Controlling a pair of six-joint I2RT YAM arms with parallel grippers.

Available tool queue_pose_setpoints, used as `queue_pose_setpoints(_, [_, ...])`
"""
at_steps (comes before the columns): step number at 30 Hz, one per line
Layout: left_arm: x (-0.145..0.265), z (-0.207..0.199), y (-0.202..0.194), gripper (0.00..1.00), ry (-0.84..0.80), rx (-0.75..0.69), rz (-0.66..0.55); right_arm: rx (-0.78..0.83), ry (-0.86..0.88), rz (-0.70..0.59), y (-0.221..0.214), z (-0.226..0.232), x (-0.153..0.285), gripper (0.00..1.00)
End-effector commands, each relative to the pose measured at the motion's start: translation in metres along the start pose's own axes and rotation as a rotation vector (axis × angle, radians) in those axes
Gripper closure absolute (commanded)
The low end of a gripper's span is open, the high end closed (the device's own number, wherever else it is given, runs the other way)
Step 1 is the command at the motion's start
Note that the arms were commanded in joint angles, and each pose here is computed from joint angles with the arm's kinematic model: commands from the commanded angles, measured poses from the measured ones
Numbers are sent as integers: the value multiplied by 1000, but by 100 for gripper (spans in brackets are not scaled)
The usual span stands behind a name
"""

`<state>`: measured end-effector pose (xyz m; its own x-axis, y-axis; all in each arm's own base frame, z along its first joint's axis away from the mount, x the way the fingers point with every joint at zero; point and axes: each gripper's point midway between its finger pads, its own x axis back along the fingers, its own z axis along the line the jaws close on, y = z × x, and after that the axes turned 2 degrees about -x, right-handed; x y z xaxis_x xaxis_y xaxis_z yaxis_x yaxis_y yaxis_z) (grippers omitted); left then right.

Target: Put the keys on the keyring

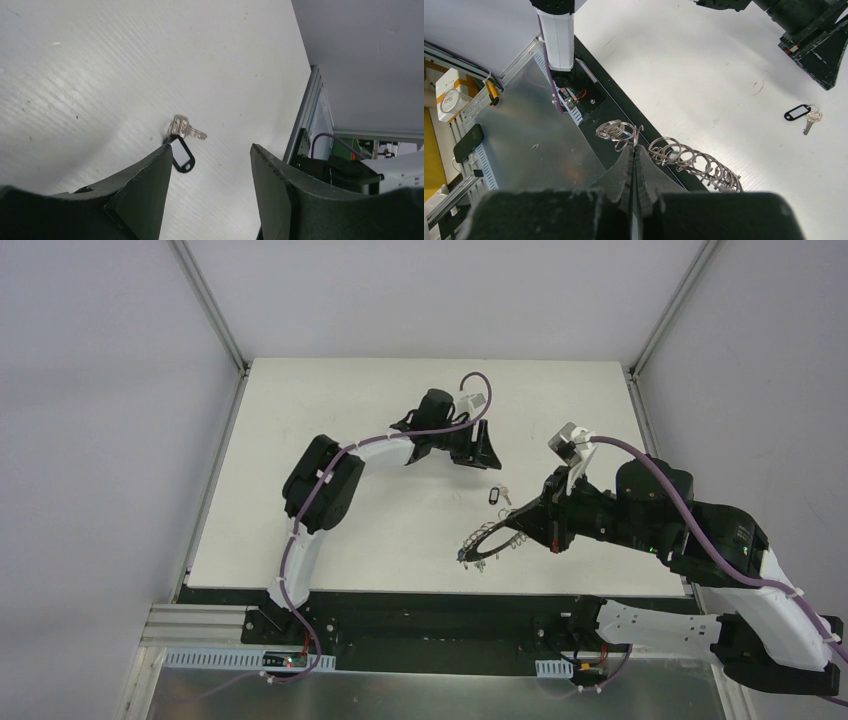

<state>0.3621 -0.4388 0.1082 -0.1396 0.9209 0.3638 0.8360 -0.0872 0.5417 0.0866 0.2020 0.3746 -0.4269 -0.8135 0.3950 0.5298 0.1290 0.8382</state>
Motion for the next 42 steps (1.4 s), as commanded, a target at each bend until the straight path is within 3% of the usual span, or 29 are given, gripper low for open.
queue_pose_setpoints(1, [-6, 4, 0, 42, 15, -4, 62, -5, 40, -65, 16, 9, 9, 100])
queue_pose_setpoints(20, [-43, 29, -52, 44, 51, 57, 201, -1, 74, -40, 4, 12, 9, 100])
queue_pose_setpoints(42, [-58, 32, -41, 48, 63, -15, 176, -1, 88, -43, 2, 13, 10, 100])
